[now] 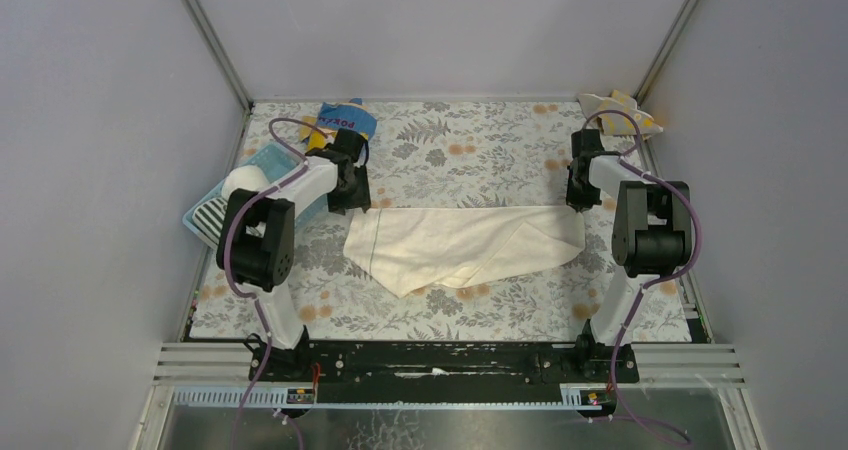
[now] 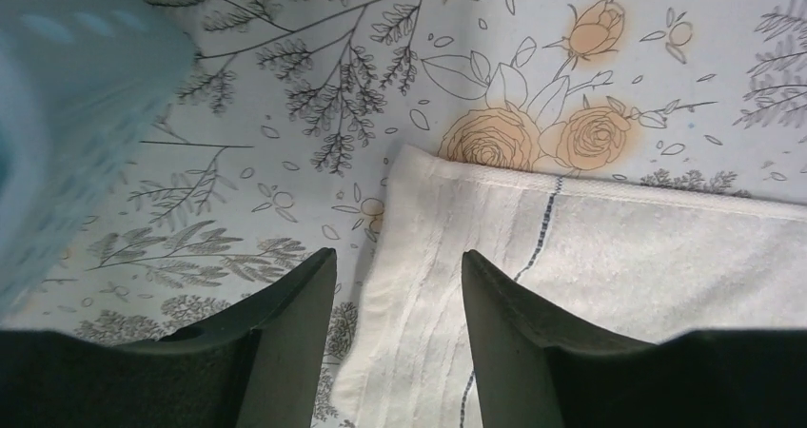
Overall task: Roll the towels
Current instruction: Flatten out the towel at the center of the board.
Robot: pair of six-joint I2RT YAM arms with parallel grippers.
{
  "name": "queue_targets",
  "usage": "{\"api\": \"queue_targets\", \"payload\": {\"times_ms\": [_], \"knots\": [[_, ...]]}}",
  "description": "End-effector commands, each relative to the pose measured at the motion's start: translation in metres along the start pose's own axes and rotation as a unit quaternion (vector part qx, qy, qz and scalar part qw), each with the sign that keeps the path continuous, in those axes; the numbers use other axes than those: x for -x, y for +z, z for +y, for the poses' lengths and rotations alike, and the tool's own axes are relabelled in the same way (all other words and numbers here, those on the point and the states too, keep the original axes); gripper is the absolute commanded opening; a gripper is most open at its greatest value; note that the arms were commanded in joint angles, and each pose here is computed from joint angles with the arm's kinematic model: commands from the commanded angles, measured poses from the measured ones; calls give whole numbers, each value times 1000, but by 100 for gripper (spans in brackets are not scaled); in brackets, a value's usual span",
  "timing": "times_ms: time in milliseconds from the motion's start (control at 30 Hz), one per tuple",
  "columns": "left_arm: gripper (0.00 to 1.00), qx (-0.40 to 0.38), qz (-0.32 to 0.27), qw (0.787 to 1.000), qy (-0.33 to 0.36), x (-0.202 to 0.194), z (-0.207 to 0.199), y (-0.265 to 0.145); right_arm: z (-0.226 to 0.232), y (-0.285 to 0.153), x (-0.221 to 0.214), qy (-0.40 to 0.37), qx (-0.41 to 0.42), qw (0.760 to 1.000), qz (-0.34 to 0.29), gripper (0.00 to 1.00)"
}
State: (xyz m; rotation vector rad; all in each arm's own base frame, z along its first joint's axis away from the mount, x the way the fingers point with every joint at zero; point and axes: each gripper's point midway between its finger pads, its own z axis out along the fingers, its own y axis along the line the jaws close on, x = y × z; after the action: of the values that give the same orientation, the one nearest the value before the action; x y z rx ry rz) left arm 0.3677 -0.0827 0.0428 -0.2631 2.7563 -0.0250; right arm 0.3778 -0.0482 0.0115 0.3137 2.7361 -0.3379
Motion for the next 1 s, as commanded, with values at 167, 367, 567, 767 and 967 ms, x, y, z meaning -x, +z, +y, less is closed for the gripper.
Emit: {"api": "queue_targets", "payload": {"times_ms": [167,367,567,767,967], "knots": [[46,54,50,997,8,-19,13,31,-9,-2,-3,8,-10,1000,-5,2],[40,106,56,993,15,-27,35,22,-12,-4,-2,15,-11,1000,-7,3],[43,65,7,998,18,7,18,-4,-8,-6,0,16,0,1000,-11,3],[44,11,6,1000,23,16,-4,2,-6,-7,-1,15,10,1000,-11,3],[43,-13,20,999,24,19,-9,14,-3,-7,-1,13,18,1000,-9,3]]}}
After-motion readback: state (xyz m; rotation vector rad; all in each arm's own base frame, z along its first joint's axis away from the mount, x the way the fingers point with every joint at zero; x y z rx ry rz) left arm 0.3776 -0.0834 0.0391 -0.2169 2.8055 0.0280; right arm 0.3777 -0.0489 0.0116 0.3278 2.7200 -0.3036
